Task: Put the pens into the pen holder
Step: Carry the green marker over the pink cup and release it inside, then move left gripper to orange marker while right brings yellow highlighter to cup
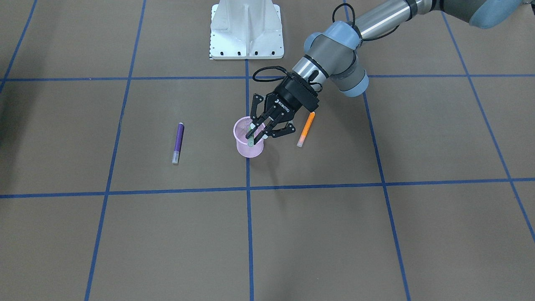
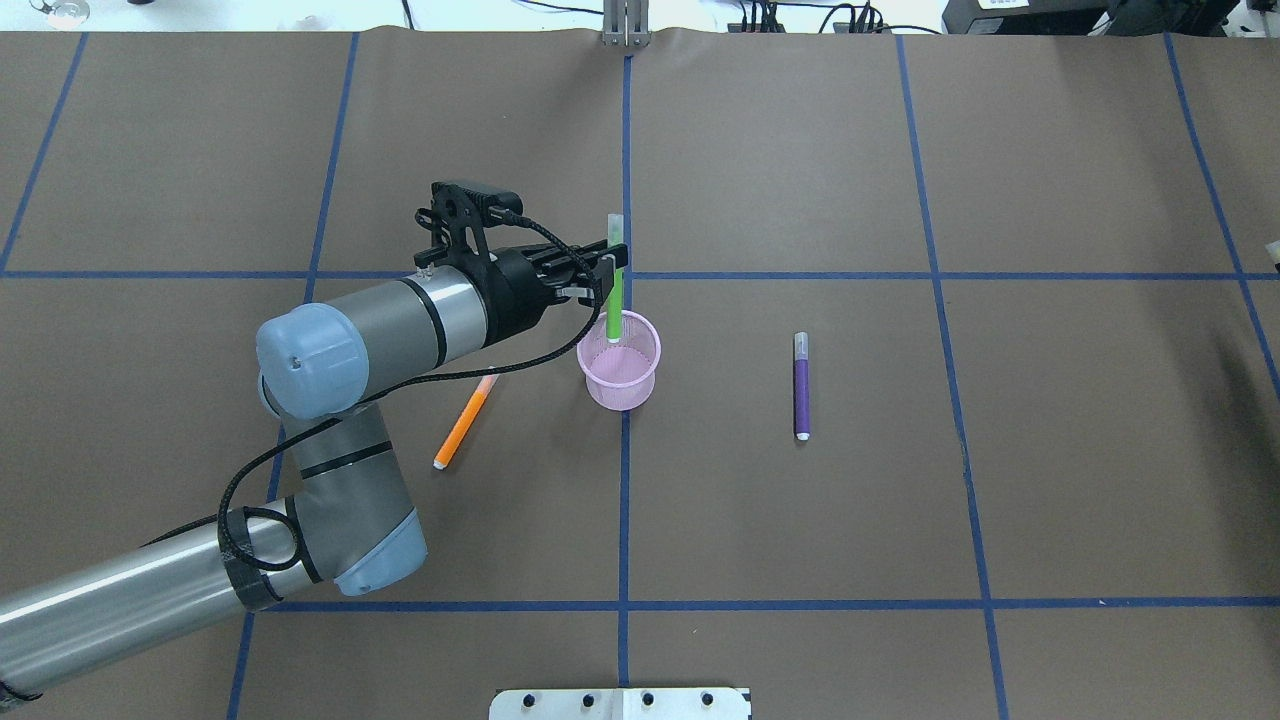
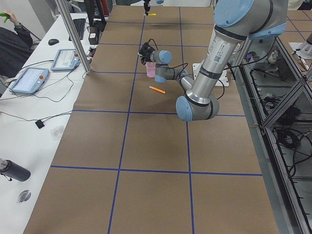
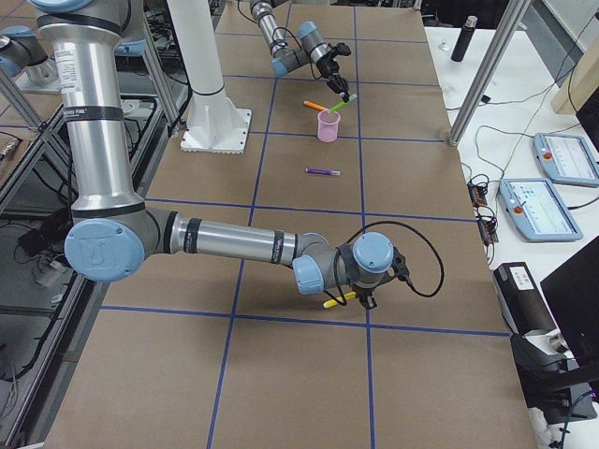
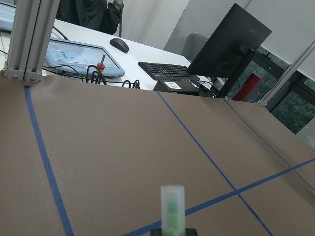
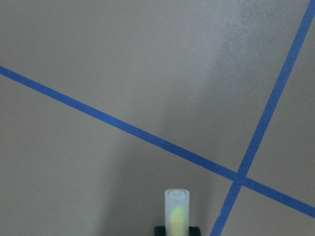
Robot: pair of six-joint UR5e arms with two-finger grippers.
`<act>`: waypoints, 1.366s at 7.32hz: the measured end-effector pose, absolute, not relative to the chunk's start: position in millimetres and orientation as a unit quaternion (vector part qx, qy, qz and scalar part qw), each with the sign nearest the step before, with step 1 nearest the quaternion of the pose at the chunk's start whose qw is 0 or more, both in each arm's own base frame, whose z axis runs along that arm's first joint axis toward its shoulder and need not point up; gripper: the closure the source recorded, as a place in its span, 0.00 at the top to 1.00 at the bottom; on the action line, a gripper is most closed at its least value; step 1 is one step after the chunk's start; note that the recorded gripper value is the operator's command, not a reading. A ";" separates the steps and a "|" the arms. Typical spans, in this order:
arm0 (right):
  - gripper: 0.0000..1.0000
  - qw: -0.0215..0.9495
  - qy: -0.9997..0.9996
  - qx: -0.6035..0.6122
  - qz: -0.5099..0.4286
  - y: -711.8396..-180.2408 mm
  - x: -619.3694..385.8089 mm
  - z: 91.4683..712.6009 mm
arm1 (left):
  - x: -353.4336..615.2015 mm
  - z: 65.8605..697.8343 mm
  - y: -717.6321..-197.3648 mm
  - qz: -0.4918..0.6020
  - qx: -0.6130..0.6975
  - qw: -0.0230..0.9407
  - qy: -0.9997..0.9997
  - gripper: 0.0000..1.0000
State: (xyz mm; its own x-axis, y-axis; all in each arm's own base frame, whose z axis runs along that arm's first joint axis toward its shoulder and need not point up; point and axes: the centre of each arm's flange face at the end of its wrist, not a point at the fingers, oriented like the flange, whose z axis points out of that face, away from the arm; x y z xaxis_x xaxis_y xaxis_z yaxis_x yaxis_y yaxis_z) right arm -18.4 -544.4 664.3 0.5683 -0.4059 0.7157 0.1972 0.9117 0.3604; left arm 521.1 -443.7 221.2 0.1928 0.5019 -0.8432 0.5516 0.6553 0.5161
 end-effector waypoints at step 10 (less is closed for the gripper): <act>0.00 0.854 -0.461 0.194 -0.143 -574.4 -26.2 517.3 | 527.8 204.9 -440.1 -0.016 0.376 0.655 0.655 0.99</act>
State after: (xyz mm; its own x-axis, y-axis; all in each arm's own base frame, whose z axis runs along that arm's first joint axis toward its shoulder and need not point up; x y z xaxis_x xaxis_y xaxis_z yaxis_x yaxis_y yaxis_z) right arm -26.2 -574.4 517.3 0.5336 -0.4229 0.7324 0.0641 0.8837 0.4636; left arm 527.8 -440.1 204.9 0.1411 0.4716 -0.8704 0.5143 0.7164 0.4716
